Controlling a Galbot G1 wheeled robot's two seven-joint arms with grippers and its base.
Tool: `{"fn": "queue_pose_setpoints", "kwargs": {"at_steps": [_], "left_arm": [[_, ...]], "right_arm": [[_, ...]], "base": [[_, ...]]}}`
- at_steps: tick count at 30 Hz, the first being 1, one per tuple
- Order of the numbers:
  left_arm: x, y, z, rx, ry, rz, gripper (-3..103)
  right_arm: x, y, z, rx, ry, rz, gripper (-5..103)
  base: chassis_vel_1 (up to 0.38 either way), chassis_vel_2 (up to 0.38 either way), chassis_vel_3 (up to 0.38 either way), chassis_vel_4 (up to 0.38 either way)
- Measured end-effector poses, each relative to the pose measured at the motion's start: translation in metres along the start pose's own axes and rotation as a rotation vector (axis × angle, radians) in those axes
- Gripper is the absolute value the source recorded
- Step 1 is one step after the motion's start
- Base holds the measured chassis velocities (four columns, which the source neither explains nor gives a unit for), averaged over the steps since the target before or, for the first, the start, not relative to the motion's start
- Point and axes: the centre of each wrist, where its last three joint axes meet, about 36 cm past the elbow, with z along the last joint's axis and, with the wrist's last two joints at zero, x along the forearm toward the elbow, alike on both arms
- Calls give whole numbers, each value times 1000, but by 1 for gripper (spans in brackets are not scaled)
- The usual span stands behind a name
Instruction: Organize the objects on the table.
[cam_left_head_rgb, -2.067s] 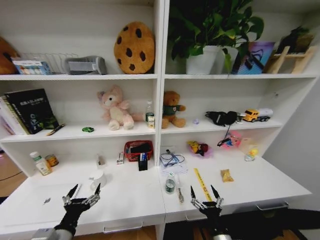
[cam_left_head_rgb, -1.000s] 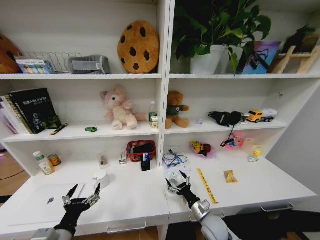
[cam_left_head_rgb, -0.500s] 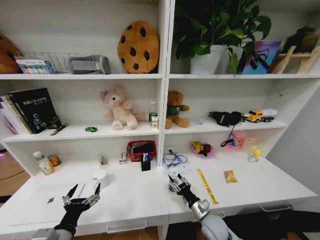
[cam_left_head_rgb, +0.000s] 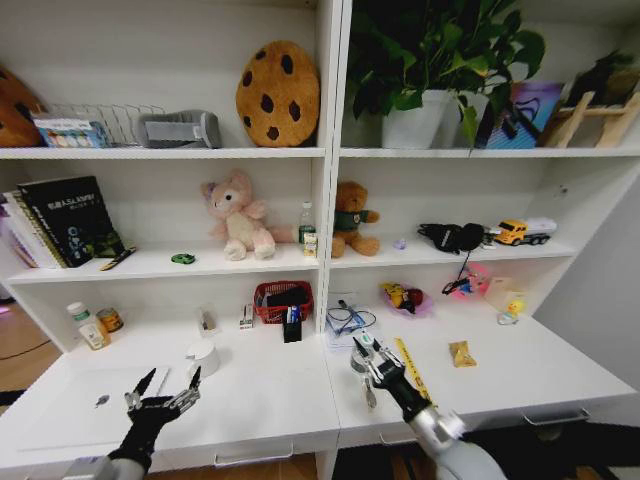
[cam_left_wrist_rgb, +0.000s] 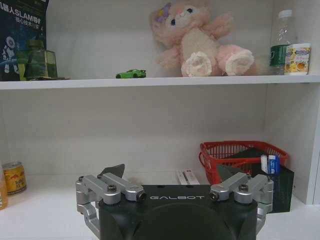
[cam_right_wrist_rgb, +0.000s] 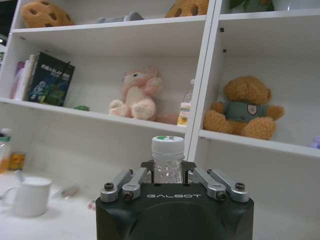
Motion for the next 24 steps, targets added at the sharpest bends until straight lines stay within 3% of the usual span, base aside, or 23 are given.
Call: {"fn": "queue_pose_setpoints", "kwargs": {"at_steps": [2, 3, 4, 6, 8, 10, 12, 17, 19, 21, 24], "left_arm": [[0, 0, 0, 0, 0, 0, 100], [0, 0, 0, 0, 0, 0, 100], [0, 0, 0, 0, 0, 0, 100], [0, 0, 0, 0, 0, 0, 100], [0, 0, 0, 0, 0, 0, 100], [0, 0, 0, 0, 0, 0, 100], [0, 0, 0, 0, 0, 0, 100], [0, 0, 0, 0, 0, 0, 100], [0, 0, 0, 0, 0, 0, 100], [0, 0, 0, 0, 0, 0, 100], [0, 0, 0, 0, 0, 0, 100]], "right_arm": [[53, 20, -1, 16, 44, 12, 27], [53, 20, -1, 16, 44, 12, 27], [88, 32, 4, 23, 92, 20, 27], [113, 40, 9, 22, 129, 29, 27], [150, 48, 32, 15, 195, 49, 27], [159, 49, 40, 14, 219, 52, 27], [188, 50, 79, 3, 303, 73, 27], [197, 42, 131, 0, 348, 94, 27], [198, 34, 177, 1, 391, 97, 27], [198, 32, 187, 2, 400, 99, 27], [187, 24, 240, -6, 442, 155, 27]], "base": [[0, 0, 0, 0], [0, 0, 0, 0], [0, 0, 0, 0], [0, 0, 0, 0], [0, 0, 0, 0], [0, 0, 0, 0], [0, 0, 0, 0], [0, 0, 0, 0], [0, 0, 0, 0], [0, 0, 0, 0], [0, 0, 0, 0]]}}
